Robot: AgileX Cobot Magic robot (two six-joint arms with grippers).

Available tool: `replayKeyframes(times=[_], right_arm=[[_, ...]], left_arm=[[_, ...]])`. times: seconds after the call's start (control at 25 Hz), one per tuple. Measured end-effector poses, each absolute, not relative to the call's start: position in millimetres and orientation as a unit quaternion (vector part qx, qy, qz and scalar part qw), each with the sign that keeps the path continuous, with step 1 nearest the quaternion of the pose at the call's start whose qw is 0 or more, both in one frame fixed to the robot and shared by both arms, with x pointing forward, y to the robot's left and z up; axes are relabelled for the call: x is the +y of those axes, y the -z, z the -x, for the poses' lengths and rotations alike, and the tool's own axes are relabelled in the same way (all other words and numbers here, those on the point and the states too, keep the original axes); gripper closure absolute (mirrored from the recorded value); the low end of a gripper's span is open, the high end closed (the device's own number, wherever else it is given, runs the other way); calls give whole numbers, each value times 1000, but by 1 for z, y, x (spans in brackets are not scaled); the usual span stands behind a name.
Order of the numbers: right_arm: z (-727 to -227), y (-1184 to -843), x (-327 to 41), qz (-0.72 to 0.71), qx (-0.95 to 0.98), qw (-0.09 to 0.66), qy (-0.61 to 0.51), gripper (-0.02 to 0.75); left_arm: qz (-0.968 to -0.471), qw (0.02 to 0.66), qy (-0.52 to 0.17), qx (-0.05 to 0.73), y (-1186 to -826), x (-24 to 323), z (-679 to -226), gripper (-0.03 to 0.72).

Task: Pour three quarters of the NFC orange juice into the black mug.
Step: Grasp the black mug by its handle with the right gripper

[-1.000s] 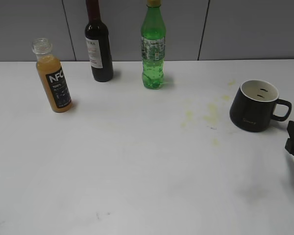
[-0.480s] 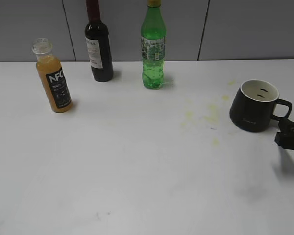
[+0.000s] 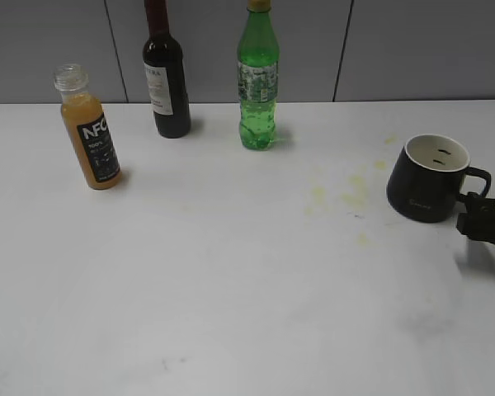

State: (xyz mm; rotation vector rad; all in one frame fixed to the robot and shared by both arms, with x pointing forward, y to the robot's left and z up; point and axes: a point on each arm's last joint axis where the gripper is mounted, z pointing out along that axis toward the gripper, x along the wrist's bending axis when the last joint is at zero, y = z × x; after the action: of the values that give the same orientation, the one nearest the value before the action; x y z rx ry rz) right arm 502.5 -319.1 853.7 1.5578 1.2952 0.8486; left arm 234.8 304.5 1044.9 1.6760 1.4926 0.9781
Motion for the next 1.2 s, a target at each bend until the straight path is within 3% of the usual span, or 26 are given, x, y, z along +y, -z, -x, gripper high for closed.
replayKeyframes(times=[1.2], right_arm=[[-531, -851, -325, -611, 524, 465, -369, 146]], left_arm=[[-644, 340, -376, 573, -1045, 305, -235, 452]])
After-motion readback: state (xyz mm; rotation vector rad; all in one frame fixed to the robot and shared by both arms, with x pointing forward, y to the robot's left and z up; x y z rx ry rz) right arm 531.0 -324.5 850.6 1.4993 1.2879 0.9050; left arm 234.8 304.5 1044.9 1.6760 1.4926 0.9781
